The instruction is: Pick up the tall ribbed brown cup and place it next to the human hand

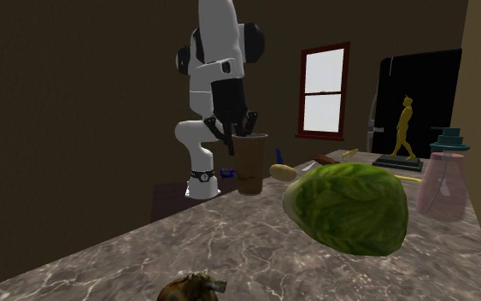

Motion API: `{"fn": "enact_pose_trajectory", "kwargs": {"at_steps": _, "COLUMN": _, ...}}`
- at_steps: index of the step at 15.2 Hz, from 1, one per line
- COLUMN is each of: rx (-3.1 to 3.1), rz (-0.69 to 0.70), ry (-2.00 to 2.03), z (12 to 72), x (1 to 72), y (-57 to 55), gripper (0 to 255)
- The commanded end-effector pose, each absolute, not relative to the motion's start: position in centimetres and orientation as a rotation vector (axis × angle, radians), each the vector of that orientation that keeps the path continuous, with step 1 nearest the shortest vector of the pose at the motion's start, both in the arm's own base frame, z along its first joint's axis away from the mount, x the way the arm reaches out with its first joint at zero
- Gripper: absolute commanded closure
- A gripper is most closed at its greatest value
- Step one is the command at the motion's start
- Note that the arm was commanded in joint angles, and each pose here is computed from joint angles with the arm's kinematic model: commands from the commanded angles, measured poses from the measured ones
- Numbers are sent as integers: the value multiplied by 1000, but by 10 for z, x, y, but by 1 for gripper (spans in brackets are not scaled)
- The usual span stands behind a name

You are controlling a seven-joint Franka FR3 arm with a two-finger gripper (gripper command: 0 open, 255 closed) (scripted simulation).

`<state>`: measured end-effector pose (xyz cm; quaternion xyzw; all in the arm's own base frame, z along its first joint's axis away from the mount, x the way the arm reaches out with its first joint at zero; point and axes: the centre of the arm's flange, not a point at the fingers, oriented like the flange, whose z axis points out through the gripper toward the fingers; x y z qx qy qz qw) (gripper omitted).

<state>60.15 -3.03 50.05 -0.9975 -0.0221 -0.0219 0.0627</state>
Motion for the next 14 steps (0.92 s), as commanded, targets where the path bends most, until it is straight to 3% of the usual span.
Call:
{"fn": "enact_pose_trajectory", "kwargs": {"at_steps": 1, "rx": -3015, "rz": -67, "ry": -67, "z": 511, "x": 602, "y": -30, "gripper": 255}}
{"fn": "enact_pose_trajectory", "kwargs": {"at_steps": 14, "rx": -3015, "rz": -67, "ry": -67, "z": 580, "x": 602, "y": -30, "gripper": 255}}
